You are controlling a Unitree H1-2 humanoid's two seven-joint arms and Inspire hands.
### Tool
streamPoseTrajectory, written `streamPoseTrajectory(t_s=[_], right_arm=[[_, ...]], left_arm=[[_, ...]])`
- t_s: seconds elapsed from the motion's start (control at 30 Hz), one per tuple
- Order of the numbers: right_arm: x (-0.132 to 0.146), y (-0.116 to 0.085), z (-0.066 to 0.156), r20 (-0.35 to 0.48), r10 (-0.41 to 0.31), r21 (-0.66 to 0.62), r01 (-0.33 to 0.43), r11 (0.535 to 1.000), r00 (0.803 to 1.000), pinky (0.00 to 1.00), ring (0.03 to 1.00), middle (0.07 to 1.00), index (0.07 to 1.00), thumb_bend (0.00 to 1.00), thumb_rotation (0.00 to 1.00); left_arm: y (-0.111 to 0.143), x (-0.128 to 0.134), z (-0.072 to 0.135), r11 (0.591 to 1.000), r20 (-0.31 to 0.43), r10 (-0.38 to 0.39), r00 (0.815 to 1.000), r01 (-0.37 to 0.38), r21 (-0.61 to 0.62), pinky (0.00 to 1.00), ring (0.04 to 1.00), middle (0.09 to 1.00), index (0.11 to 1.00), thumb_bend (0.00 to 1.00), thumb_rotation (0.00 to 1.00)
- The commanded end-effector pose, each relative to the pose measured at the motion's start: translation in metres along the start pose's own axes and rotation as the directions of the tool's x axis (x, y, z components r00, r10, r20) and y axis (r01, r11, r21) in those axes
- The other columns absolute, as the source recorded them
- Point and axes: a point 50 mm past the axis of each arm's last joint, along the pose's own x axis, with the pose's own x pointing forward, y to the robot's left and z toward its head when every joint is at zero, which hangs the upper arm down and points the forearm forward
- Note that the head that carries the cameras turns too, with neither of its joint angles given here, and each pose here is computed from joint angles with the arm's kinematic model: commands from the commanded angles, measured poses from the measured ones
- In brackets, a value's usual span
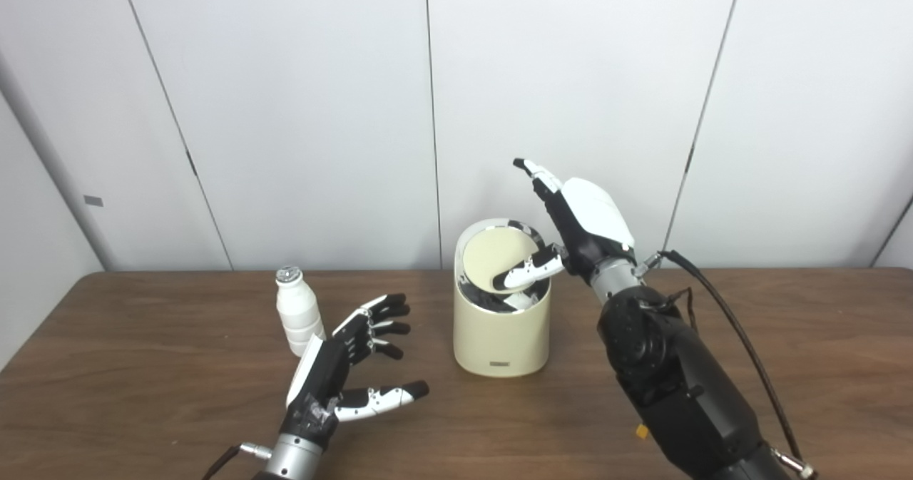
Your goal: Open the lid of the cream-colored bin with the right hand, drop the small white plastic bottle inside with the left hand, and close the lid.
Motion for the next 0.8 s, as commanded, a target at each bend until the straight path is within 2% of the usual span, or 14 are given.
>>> streamPoseTrajectory(t_s=[0.0, 0.23, 0.33, 0.43, 0.53, 0.67, 0.77], right_arm=[[-0.002, 0.004, -0.002, 0.005, 0.028, -0.029, -0.028, 0.999, 1.000, 0.74, 0.874, 0.943, 0.932, 0.88, 0.13], [-0.003, -0.003, 0.001, 0.023, 0.015, -0.028, -0.014, 1.000, 1.000, 0.77, 0.882, 0.949, 0.936, 0.87, 0.15], [-0.004, -0.011, 0.004, 0.041, 0.000, 0.003, 0.000, 1.000, 0.999, 0.76, 0.883, 0.949, 0.936, 0.86, 0.14], [-0.005, -0.022, 0.009, 0.072, -0.025, 0.041, 0.022, 0.999, 0.997, 0.71, 0.864, 0.935, 0.933, 0.86, 0.15], [-0.008, -0.033, 0.013, 0.100, -0.062, 0.082, 0.054, 0.995, 0.993, 0.69, 0.856, 0.926, 0.929, 0.88, 0.22], [-0.020, -0.046, 0.017, 0.092, -0.122, 0.204, 0.102, 0.974, 0.988, 0.68, 0.840, 0.896, 0.910, 0.92, 0.28], [-0.033, -0.048, 0.012, 0.091, -0.157, 0.280, 0.126, 0.952, 0.984, 0.70, 0.841, 0.891, 0.908, 0.87, 0.20]], left_arm=[[0.004, 0.013, 0.016, 1.000, 0.076, 0.006, 0.997, -0.007, 0.014, 0.60, 0.741, 0.811, 0.839, 0.76, 0.04], [0.003, 0.013, 0.015, 1.000, 0.072, 0.004, 0.997, -0.004, -0.004, 0.60, 0.745, 0.813, 0.839, 0.76, 0.03], [0.003, 0.014, 0.014, 1.000, 0.072, 0.003, 0.997, -0.003, 0.002, 0.59, 0.741, 0.807, 0.837, 0.76, 0.03], [0.002, 0.014, 0.014, 1.000, 0.070, 0.001, 0.998, -0.001, -0.007, 0.59, 0.742, 0.810, 0.840, 0.76, 0.03], [0.001, 0.014, 0.014, 1.000, 0.071, 0.003, 0.997, -0.003, -0.003, 0.59, 0.738, 0.808, 0.839, 0.76, 0.03], [0.001, 0.014, 0.015, 1.000, 0.073, 0.001, 0.997, -0.001, -0.006, 0.59, 0.733, 0.806, 0.840, 0.76, 0.02], [0.001, 0.014, 0.015, 1.000, 0.076, 0.002, 0.997, -0.002, -0.002, 0.58, 0.728, 0.802, 0.839, 0.76, 0.03]])
